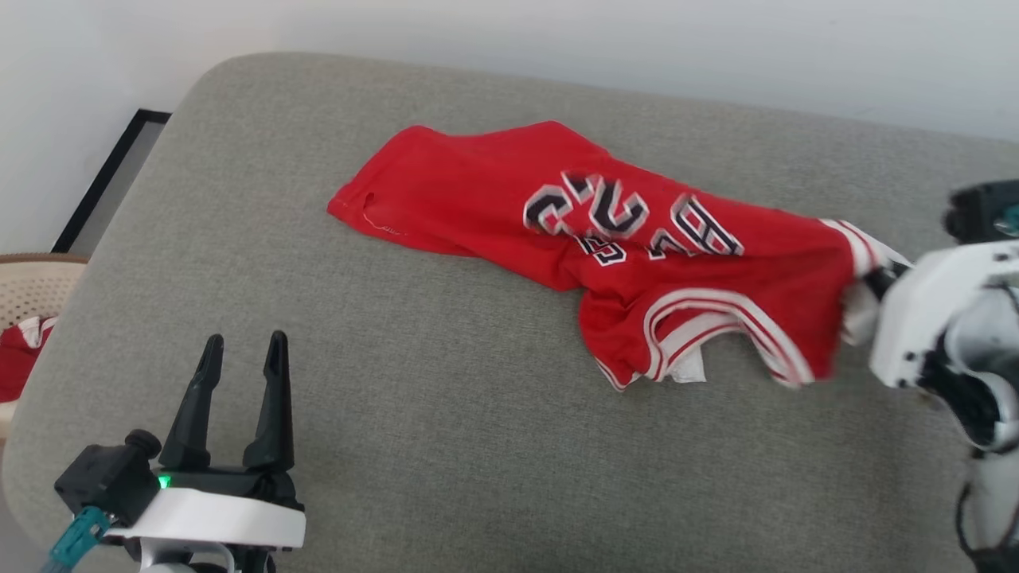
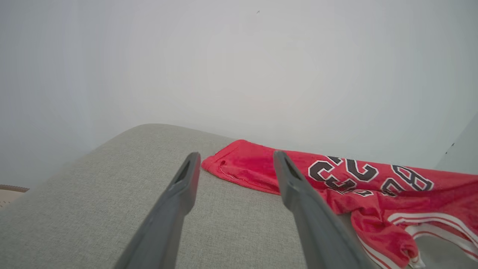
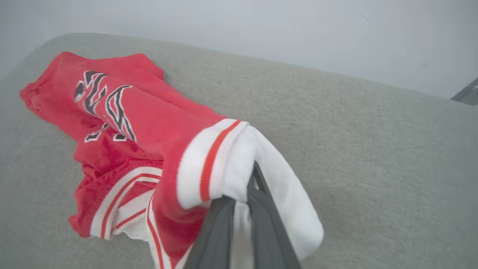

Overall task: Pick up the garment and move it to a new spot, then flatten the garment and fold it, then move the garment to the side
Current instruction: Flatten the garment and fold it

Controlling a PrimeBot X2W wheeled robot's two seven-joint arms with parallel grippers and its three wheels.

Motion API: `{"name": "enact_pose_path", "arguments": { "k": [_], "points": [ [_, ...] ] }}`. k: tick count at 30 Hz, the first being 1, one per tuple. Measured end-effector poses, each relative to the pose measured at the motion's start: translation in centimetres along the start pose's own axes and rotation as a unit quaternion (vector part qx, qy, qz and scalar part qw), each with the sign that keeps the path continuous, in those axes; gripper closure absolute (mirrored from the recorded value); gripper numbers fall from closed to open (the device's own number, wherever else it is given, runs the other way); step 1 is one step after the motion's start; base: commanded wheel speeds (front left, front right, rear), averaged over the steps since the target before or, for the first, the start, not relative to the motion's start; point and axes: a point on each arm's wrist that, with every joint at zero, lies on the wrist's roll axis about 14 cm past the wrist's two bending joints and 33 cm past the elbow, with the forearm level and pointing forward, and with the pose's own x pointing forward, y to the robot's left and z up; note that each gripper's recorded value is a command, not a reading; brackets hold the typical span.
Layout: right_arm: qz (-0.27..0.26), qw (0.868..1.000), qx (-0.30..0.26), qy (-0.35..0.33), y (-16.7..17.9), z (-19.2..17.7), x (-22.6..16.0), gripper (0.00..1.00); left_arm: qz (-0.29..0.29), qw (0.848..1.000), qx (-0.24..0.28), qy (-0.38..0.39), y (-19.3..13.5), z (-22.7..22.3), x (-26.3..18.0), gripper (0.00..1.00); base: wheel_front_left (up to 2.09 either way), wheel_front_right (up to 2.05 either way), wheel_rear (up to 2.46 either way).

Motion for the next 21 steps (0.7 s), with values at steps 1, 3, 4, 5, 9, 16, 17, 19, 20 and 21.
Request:
{"name": "enact_pose_path", "arguments": {
  "k": [1, 3, 4, 5, 9, 16, 17, 19, 20, 21],
  "points": [
    [-0.011, 1.0, 0.01, -0.001, -0.8, -0.1, -0.5, 1.0, -0.001, 1.0, 0.0, 0.001, 0.0, -0.1, -0.1, 0.0, 0.0, 0.0, 0.0],
    [-0.037, 0.999, 0.016, 0.0, -2.4, -0.3, -1.2, 1.0, -0.003, 1.0, -0.001, 0.001, -0.1, -0.1, 0.0, 0.0, 0.0, 0.0, 0.0],
    [-0.05, 0.999, 0.019, 0.006, -3.1, -0.7, -1.6, 1.0, -0.004, 1.0, -0.001, 0.0, -0.2, 0.0, 0.0, 0.0, 0.0, 0.0, 0.0],
    [-0.061, 0.998, 0.026, 0.013, -3.8, -1.2, -1.9, 1.0, -0.005, 1.0, -0.001, 0.0, -0.2, 0.0, 0.0, 0.0, 0.0, 0.0, 0.0],
    [-0.091, 0.994, 0.038, 0.038, -5.7, -3.1, -2.8, 1.0, -0.007, 1.0, 0.0, 0.001, -0.3, 0.0, 0.1, 0.0, 0.0, 0.0, 0.0],
    [-0.12, 0.984, 0.078, 0.109, -7.5, -8.4, -2.9, 1.0, -0.009, 1.0, -0.003, 0.007, -0.3, -0.4, 0.3, 0.0, 0.0, 0.0, 0.0],
    [-0.121, 0.983, 0.078, 0.115, -7.5, -8.9, -2.7, 1.0, -0.009, 1.0, -0.003, 0.008, -0.3, -0.5, 0.3, 0.0, 0.0, 0.0, 0.0],
    [-0.116, 0.98, 0.092, 0.134, -7.2, -10.4, -2.3, 1.0, -0.01, 1.0, -0.003, 0.01, -0.3, -0.6, 0.5, 0.0, 0.0, 0.0, 0.0],
    [-0.113, 0.978, 0.094, 0.145, -7.1, -11.2, -2.1, 1.0, -0.011, 1.0, -0.003, 0.01, -0.4, -0.6, 0.6, 0.0, 0.0, 0.0, 0.0],
    [-0.11, 0.977, 0.096, 0.153, -6.9, -11.8, -1.9, 1.0, -0.012, 1.0, -0.003, 0.01, -0.5, -0.6, 0.7, 0.0, 0.0, 0.0, 0.0]
  ]
}}
